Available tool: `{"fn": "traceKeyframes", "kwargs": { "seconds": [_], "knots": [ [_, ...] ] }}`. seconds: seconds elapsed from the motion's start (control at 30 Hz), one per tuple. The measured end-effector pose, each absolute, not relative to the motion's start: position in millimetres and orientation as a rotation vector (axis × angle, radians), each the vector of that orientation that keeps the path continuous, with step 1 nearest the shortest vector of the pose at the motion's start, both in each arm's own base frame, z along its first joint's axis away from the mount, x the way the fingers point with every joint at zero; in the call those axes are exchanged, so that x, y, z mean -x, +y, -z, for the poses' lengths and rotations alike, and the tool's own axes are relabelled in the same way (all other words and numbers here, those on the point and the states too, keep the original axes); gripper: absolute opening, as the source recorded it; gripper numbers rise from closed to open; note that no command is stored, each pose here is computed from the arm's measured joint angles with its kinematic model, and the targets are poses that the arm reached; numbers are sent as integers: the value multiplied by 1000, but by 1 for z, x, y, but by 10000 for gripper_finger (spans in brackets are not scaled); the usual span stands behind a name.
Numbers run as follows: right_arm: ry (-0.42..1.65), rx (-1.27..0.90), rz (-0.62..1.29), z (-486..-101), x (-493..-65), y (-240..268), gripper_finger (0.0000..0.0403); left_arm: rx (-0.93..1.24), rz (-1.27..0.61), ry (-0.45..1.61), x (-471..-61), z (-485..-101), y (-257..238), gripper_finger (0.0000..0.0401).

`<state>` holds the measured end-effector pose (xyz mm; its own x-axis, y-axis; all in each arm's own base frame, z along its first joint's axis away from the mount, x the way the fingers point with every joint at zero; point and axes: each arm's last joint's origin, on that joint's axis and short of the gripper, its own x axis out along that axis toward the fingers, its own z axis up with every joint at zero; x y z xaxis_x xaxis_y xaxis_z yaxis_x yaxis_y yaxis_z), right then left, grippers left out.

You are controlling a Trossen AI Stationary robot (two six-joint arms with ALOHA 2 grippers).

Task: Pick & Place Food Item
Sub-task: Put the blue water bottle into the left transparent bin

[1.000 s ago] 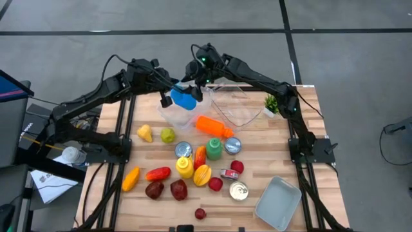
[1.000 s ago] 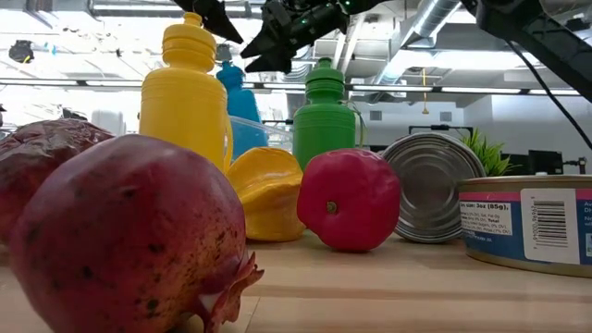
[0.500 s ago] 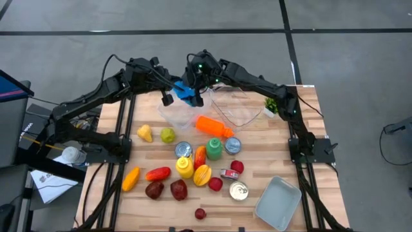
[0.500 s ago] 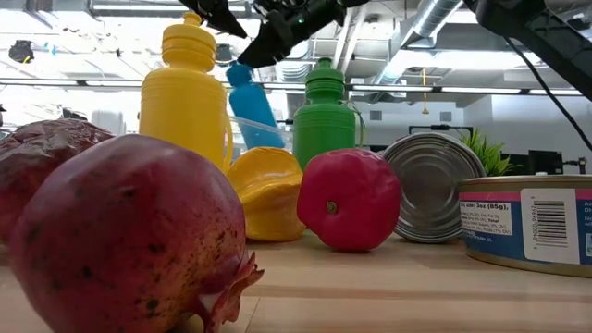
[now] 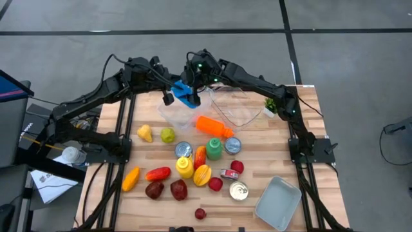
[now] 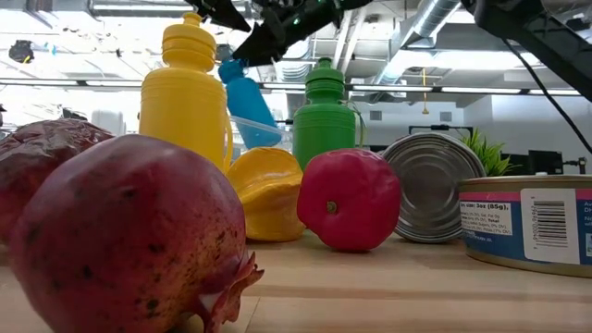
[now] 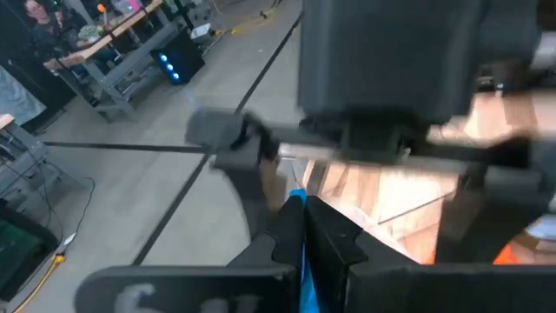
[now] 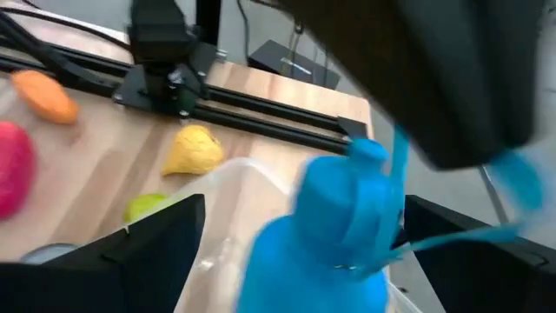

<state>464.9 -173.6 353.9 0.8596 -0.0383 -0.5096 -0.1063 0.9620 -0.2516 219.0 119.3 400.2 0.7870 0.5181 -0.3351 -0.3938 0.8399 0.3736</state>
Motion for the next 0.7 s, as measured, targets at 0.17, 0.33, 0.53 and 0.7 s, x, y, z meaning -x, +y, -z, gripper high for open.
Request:
{"fn": "traceKeyframes", "kwargs": {
  "seconds": [0.17,0.33,0.53,0.7],
  "knots": [
    [564,251,-25,-340,-470,-180,382,-292,-499,442,-219,-400,119,0],
    [541,240,-18,-342,-471,-180,378,-272,-503,437,-219,-400,119,0],
    [542,231,-43,-342,-471,-179,325,-269,-488,433,-220,-400,119,0],
    [538,231,-58,-342,-472,-176,262,-259,-490,432,-220,-400,119,0]
  ]
}}
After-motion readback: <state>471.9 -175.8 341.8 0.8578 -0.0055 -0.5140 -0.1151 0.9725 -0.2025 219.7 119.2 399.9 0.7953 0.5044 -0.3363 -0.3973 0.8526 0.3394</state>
